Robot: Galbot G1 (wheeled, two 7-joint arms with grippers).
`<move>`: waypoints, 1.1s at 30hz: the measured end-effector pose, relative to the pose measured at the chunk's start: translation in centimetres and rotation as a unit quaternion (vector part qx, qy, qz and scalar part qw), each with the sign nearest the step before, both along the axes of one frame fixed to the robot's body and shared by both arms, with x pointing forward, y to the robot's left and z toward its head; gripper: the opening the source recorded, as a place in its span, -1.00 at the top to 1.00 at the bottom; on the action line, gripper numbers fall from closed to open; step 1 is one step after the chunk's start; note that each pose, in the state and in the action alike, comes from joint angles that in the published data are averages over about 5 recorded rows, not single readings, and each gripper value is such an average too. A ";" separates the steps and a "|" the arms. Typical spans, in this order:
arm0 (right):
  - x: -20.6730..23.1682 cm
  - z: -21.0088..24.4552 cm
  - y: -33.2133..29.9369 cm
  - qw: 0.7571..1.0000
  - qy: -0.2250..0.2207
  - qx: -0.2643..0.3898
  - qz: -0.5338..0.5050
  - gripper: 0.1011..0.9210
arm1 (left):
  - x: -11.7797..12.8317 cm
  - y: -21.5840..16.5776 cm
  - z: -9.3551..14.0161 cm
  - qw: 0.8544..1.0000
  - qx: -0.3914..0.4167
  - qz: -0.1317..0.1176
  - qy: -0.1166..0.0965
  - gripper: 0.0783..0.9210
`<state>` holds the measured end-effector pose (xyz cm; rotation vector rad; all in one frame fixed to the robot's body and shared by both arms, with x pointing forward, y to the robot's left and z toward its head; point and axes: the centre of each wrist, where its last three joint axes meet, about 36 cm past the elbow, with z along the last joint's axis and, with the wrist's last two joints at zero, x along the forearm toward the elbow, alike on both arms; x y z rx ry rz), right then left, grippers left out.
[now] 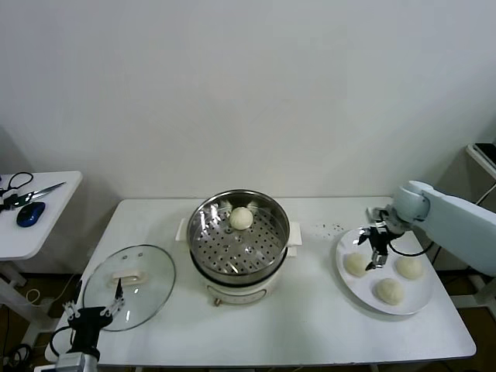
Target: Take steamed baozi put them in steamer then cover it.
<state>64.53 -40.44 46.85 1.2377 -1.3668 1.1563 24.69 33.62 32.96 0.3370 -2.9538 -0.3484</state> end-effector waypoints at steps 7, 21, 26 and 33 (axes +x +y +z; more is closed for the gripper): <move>0.5 -1.4 0.5 1.000 0.006 0.000 0.000 -0.76 | -0.3 0.0 -0.2 1.000 -0.001 0.001 0.003 -0.77; 0.8 -2.5 0.8 1.000 0.015 0.001 0.006 -0.55 | -0.2 -0.1 -0.1 1.000 -0.002 0.001 0.001 -0.77; 1.0 -2.2 0.7 1.000 0.013 0.002 0.006 -0.46 | -0.3 -0.1 -0.2 1.000 -0.002 0.000 0.002 -0.77; 1.6 0.0 0.6 1.000 0.001 0.005 0.006 -0.44 | -0.3 -0.1 -0.2 1.000 -0.001 -0.001 0.002 -0.77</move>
